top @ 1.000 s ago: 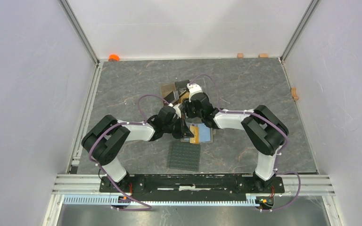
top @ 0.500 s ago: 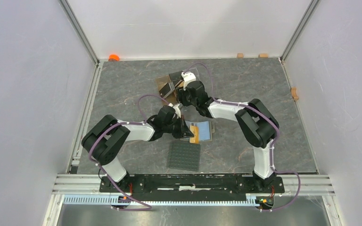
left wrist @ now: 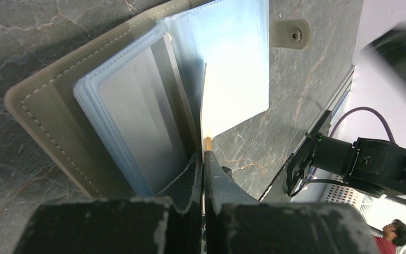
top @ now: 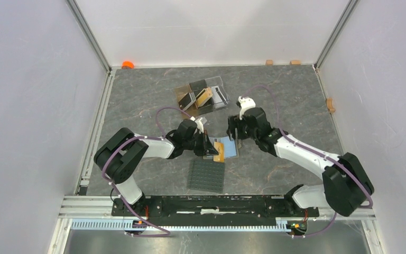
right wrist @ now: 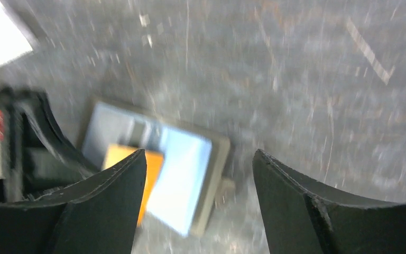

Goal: Put the credit cards into the card holder
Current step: Move the storage box to the center of the board, then insert the credit card into the card holder.

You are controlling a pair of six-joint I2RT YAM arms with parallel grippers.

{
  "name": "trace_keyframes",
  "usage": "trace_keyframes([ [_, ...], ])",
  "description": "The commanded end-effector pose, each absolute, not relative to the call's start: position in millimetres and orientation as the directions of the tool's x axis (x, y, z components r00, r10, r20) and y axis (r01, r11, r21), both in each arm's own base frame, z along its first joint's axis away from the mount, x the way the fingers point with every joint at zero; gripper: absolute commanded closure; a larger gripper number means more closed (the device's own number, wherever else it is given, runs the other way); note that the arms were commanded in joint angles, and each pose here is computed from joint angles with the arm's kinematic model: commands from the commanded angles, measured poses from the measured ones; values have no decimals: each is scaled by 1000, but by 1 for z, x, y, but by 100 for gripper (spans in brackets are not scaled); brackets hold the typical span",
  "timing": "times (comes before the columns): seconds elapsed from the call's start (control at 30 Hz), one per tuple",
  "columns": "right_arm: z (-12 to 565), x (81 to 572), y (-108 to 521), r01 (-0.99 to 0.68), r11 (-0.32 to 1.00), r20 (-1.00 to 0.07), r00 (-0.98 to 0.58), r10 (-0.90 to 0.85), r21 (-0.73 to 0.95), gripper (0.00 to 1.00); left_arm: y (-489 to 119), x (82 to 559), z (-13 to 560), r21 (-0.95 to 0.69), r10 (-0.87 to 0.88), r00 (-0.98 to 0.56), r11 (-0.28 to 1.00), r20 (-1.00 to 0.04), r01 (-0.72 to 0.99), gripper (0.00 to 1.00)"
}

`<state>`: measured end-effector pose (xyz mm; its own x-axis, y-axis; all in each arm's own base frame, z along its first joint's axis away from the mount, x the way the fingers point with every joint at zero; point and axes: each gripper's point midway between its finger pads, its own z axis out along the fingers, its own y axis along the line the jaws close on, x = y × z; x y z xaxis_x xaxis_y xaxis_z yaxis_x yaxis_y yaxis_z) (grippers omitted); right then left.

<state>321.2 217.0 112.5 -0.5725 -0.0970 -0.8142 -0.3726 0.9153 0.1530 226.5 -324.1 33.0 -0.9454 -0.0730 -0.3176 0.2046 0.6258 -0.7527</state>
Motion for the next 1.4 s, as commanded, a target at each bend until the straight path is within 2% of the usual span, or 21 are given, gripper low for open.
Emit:
trace_keyframes([
  [0.0,70,270,193,-335,924,-706,-699,-111,186,22,-325,228,33,-754,-80,-942,623,-326,208,98],
  [0.17,57,264,190,-322,925,-696,-712,-96,202,24,-325,228,35,-758,-82,-942,618,-324,207,98],
  [0.23,55,268,191,-316,928,-701,-707,-91,198,28,-325,227,34,-759,-81,-944,618,-321,205,98],
  [0.3,55,274,193,-306,933,-708,-701,-86,191,35,-324,228,33,-757,-86,-944,622,-320,200,98],
  [0.6,43,290,184,-228,965,-711,-700,-68,131,48,-321,234,42,-777,-128,-944,606,-306,170,98],
  [0.93,48,310,191,-212,968,-749,-661,-42,133,56,-311,241,35,-775,-154,-947,619,-281,129,98],
  [1.0,43,311,193,-220,967,-740,-671,-54,129,67,-310,242,35,-774,-156,-948,620,-279,126,98],
  [1.07,39,312,195,-221,967,-731,-680,-60,126,88,-309,244,33,-772,-162,-947,624,-278,120,98],
  [1.13,34,312,192,-202,972,-722,-689,-56,117,100,-307,249,32,-772,-173,-945,626,-276,111,98],
  [1.37,16,310,176,-132,989,-686,-726,-55,60,100,-306,272,37,-787,-204,-940,609,-275,98,98],
])
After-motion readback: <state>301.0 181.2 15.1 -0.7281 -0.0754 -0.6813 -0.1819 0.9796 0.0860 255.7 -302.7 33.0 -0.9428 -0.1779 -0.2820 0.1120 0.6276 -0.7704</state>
